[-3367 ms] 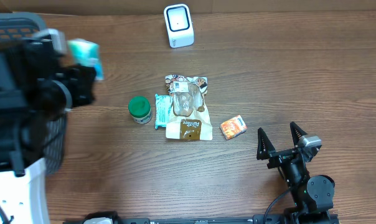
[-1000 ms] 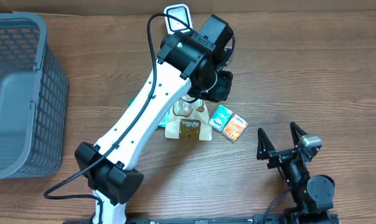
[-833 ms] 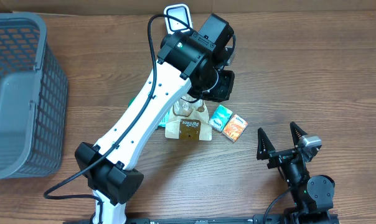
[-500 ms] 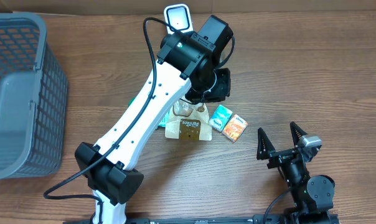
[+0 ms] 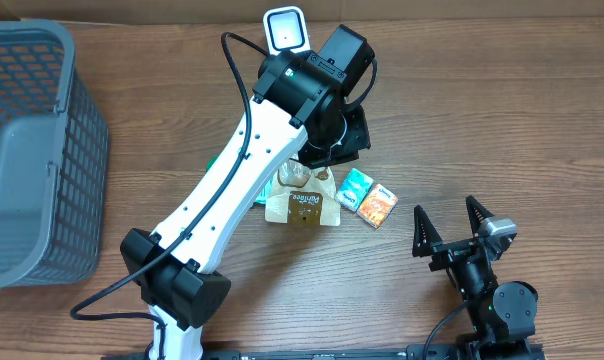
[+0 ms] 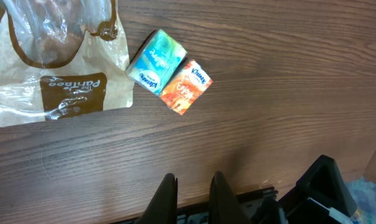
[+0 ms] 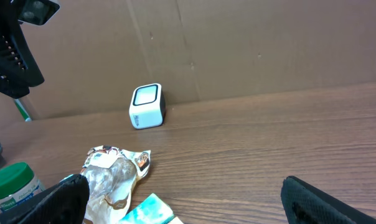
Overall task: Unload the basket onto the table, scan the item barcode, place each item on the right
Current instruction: 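Release the green pack and retract the left gripper to the basket edge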
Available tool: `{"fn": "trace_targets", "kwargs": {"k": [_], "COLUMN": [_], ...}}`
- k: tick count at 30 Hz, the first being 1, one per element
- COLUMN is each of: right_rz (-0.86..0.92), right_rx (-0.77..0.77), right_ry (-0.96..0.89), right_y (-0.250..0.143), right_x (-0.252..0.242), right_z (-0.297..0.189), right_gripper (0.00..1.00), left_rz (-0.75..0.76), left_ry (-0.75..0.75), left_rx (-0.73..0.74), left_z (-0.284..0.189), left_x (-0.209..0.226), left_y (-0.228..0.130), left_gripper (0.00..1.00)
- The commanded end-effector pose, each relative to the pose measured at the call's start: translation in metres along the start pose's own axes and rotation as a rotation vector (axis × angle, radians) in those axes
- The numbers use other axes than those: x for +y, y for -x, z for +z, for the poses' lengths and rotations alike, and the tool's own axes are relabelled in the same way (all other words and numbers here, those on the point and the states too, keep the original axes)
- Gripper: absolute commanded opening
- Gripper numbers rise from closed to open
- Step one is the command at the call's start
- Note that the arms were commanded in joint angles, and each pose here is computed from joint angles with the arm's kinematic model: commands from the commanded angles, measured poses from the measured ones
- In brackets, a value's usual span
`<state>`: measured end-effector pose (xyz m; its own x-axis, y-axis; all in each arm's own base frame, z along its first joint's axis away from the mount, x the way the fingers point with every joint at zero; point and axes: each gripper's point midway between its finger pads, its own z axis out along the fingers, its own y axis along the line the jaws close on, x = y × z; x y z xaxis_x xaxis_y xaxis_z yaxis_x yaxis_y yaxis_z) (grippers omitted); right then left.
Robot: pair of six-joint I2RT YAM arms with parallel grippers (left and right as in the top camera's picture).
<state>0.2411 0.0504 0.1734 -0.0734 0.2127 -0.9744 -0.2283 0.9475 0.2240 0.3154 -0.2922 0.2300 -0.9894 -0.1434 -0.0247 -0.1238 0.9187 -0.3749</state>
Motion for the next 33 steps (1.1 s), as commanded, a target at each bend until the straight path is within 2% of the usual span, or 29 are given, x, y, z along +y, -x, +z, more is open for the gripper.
{"fn": "trace_targets", "kwargs": {"k": [1,21,27,33], "right_rz": [-0.005,-0.005,-0.005,-0.005], "right_rx": [0.001,0.001,0.001,0.001], "right_ry": [-0.011,-0.011,-0.011,-0.011], "right_y": [-0.003,-0.003,-0.003,-0.003], "right_x": [-0.003,-0.003,-0.003,-0.003], "right_z": [0.0,0.0,0.0,0.0], "right_gripper": [1.0,1.0,1.0,1.0], "left_rz": [-0.006,0.015,0.17,0.299], "left_ry": [-0.011,-0.009,-0.002,0.045], "left_rx": [-0.026,-0.024,-0.028,-0.005], "left_z": [-0.01,-0.01,-0.011,-0.017], "left_x": [-0.002,-0.002,0.002,0.027], "left_y": [-0.002,-0.003,0.0,0.008], "left_gripper": [0.04,0.04,0.04,0.04]}}
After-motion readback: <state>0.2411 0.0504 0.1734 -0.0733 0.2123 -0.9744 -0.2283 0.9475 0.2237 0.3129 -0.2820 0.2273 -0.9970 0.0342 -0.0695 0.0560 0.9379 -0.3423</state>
